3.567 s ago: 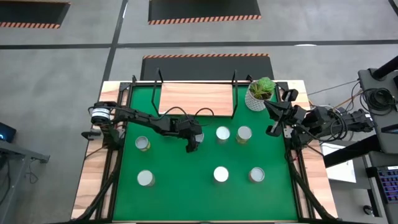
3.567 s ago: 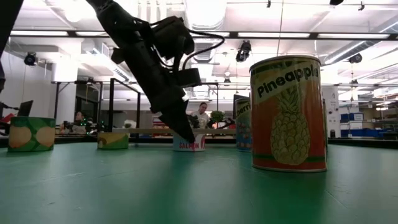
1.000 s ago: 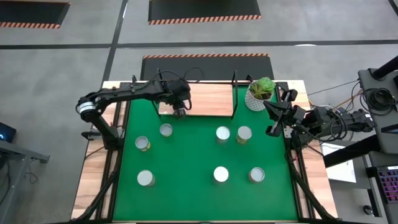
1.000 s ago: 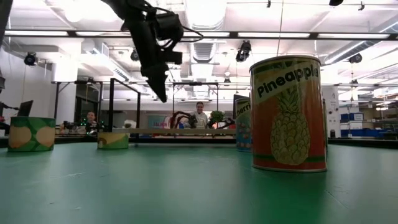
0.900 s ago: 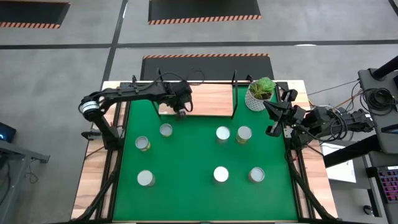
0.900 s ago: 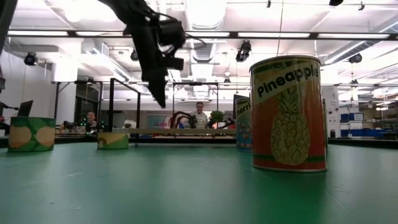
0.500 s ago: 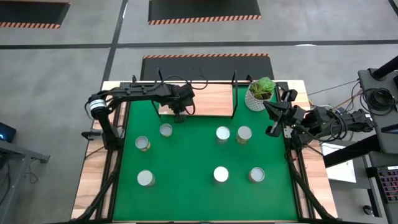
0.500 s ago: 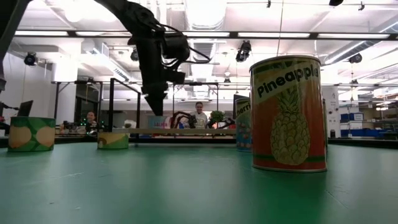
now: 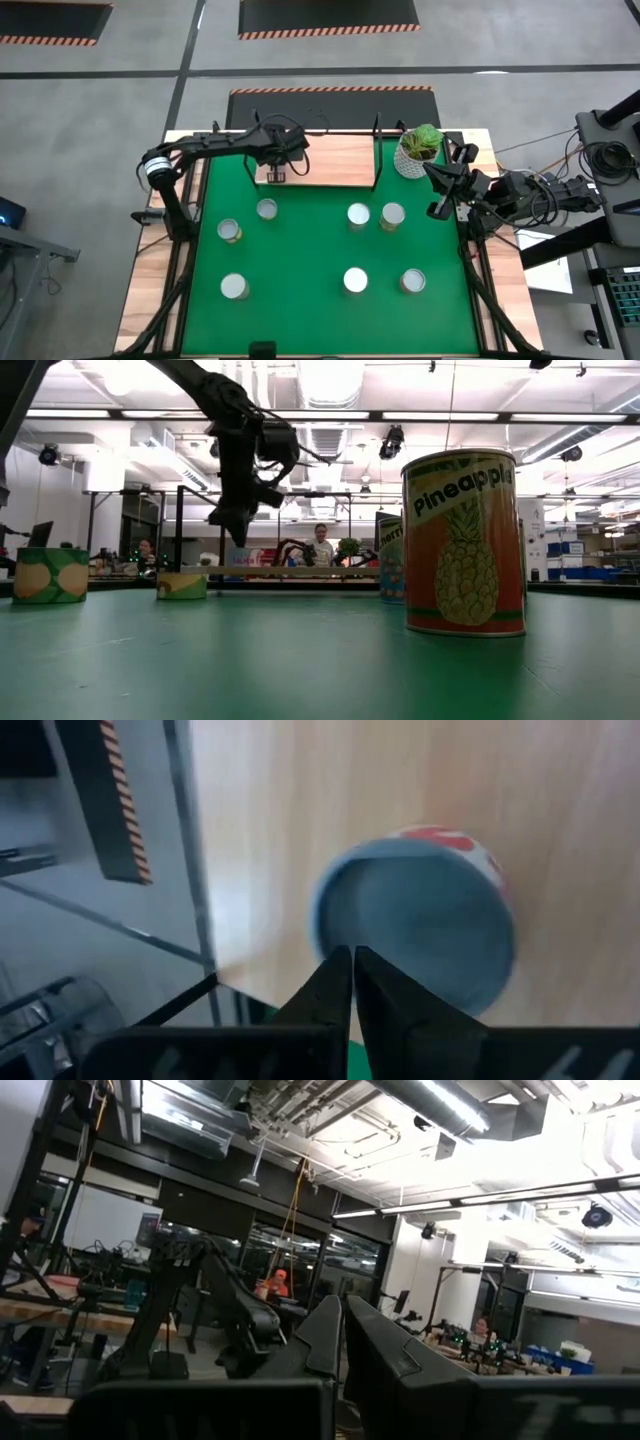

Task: Pick and place cans onto a shelf
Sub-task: Put the canned salmon good on the shelf

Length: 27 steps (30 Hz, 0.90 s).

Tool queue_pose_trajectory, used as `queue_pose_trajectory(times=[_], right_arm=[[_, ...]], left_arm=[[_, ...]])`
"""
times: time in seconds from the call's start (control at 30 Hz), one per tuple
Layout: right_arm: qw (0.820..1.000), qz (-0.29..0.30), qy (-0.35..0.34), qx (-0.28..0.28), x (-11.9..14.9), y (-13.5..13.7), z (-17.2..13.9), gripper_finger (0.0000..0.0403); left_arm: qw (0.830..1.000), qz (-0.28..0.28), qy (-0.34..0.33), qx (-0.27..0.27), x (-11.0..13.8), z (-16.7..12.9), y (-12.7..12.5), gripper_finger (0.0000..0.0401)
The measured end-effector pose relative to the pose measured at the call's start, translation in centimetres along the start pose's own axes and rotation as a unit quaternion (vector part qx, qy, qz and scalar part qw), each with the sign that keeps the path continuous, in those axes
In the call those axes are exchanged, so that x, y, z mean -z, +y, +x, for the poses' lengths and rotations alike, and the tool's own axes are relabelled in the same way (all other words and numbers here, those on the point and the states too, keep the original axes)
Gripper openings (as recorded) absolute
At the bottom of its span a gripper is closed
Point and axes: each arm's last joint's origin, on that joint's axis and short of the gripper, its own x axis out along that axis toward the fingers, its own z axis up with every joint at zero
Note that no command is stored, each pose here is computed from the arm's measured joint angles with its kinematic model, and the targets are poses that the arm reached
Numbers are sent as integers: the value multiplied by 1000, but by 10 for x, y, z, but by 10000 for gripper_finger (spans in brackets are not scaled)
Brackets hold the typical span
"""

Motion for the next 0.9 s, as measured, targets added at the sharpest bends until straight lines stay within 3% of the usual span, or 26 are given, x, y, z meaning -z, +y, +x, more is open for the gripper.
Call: queue_pose_trajectory(times=[0.1, 0.17, 0.27, 0.33, 0.47, 0.7, 0.9], right_arm=[[1000, -1, 0, 0, 0, 0, 0, 11], [1000, -2, 2, -1, 0, 0, 0, 11], [1000, -1, 3, -1, -1, 0, 0, 11], [1000, -1, 4, -2, 0, 0, 0, 11], [1000, -1, 6, -3, 0, 0, 1, 11], [1000, -1, 6, -3, 0, 0, 1, 11], [1000, -3, 4, -2, 0, 0, 1, 11]], left_arm=[[999, -24, -25, 8, -6, -12, 8, 0], [994, -47, -71, 61, -13, -22, 11, 0], [972, -71, -135, 179, -19, -30, 8, 0], [965, -80, -141, 207, -18, -29, 5, 0], [972, -87, -102, 193, -11, -17, -4, 0], [991, -106, -15, 83, 2, 0, -9, 0], [991, -113, -9, 67, 3, 1, -8, 0]])
